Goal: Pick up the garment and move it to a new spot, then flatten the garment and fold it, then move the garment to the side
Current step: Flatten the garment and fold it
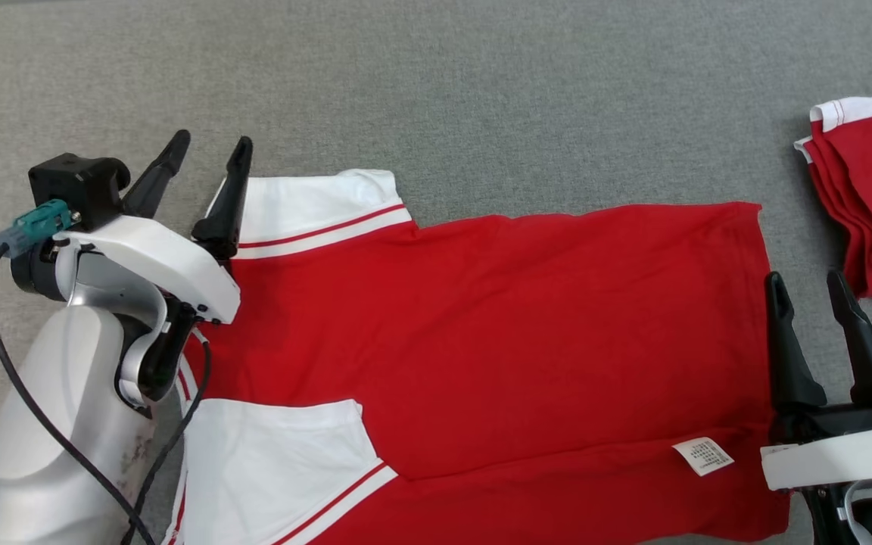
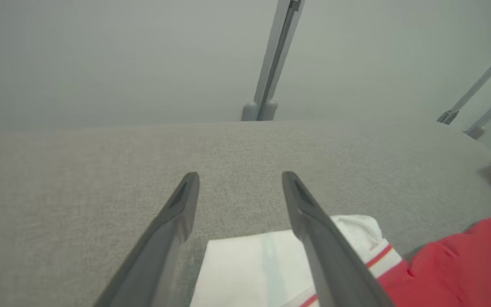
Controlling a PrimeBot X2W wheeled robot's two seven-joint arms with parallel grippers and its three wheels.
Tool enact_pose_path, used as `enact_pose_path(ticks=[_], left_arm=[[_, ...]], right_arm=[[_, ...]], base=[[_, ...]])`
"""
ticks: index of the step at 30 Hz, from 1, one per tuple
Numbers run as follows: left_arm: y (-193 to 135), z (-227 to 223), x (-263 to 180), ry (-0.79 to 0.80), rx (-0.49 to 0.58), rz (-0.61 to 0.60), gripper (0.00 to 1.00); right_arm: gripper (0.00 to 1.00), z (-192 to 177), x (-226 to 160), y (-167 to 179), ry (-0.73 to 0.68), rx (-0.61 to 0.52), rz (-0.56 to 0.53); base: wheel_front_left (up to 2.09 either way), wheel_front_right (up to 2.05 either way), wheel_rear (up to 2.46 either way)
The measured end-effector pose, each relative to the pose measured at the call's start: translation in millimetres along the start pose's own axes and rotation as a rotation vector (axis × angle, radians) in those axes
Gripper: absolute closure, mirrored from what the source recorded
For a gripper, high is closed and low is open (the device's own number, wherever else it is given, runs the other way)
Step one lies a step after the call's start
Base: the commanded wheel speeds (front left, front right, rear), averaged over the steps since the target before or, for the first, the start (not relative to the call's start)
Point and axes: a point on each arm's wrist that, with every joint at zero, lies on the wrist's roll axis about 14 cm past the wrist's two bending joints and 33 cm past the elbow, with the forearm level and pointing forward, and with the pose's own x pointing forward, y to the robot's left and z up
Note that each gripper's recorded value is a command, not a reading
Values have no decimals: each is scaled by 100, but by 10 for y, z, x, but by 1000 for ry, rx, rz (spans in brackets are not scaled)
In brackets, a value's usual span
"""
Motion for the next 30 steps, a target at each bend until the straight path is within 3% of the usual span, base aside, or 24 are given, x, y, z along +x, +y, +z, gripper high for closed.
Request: enact_pose_path(ticks=[5,14,15,16,17,18,30], left_arm=[[114,-496,136,162,-61,19,0],[164,-777,12,281,-116,37,0],[148,-782,9,287,-123,31,15],[133,-786,10,294,-126,23,55],[106,-790,16,301,-136,13,61],[74,-793,21,305,-151,2,100],[97,-755,54,282,-128,-14,100]], right_arm=[[0,-141,-28,-154,32,8,-47],[0,-159,-20,-176,34,12,-54],[0,-163,-14,-170,35,13,-52],[0,-165,-5,-164,34,14,-50],[0,-161,8,-161,33,14,-49],[0,-155,21,-157,31,14,-47],[0,-50,274,-258,3,-11,-68]], base=[[0,0,0],[0,0,0],[0,0,0],[0,0,0],[0,0,0],[0,0,0],[0,0,0]])
